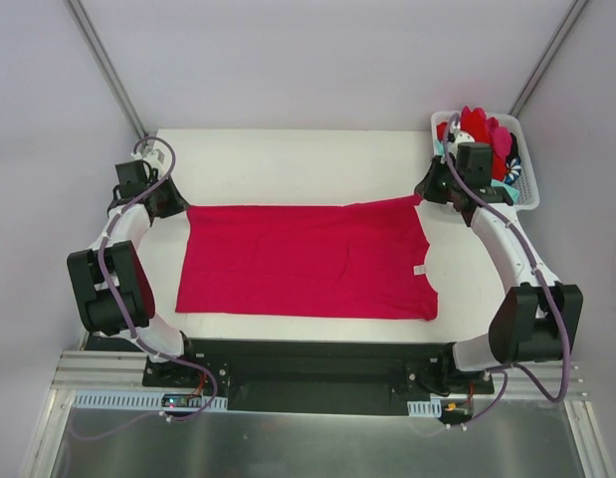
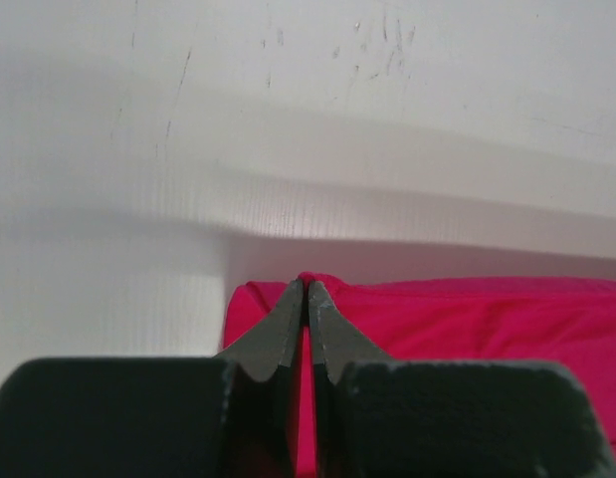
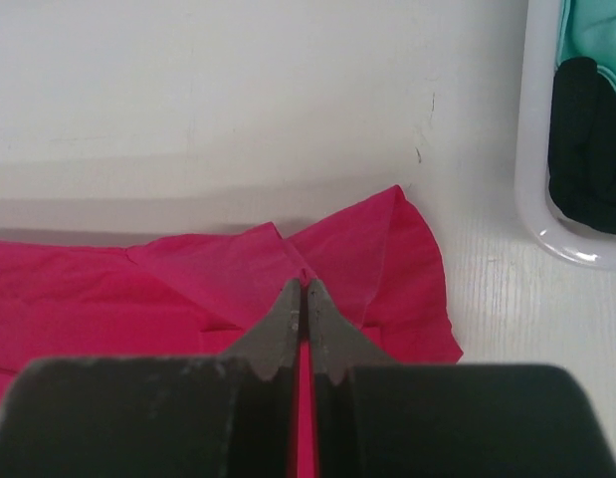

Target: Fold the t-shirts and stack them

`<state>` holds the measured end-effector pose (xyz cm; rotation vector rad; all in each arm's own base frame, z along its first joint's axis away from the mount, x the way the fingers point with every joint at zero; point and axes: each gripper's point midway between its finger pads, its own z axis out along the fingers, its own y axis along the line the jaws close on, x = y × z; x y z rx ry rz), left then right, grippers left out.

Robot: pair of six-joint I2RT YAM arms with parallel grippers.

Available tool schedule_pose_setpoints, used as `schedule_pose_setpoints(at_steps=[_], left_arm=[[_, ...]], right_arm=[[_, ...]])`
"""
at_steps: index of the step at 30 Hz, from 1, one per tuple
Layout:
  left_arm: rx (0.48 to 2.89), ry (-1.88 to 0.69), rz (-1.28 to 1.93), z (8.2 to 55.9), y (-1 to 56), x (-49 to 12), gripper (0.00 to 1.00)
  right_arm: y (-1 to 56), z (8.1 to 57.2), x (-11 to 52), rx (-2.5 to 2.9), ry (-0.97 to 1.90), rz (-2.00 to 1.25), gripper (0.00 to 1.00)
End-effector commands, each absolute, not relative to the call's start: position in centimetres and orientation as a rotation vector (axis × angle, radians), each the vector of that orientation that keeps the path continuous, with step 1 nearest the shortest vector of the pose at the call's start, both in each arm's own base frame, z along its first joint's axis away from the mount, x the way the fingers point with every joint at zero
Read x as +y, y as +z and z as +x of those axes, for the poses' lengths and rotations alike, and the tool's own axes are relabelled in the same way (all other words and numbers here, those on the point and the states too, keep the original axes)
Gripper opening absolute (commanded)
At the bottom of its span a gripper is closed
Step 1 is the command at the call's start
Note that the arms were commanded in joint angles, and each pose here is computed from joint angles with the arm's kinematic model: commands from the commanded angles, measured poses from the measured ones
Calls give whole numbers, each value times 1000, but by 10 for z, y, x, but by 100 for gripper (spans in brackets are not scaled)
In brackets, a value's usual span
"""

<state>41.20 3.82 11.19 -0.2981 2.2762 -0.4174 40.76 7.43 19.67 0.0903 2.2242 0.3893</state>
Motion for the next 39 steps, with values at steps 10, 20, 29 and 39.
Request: schedule_pose_setpoints(at_steps=[10, 20, 29, 39], left_arm=[[2170, -287, -233, 394, 130, 53, 0], [2195, -264, -232, 376, 114, 51, 0], [2175, -224, -198, 359, 114, 52, 0], [2187, -170, -150, 336, 101, 51, 0]], right_arm=[[194, 353, 67, 2215, 386, 94, 0], [175, 314, 63, 2268, 373, 118, 1], [161, 287, 65, 2306, 403, 140, 1], [148, 256, 60, 2359, 376, 134, 1]])
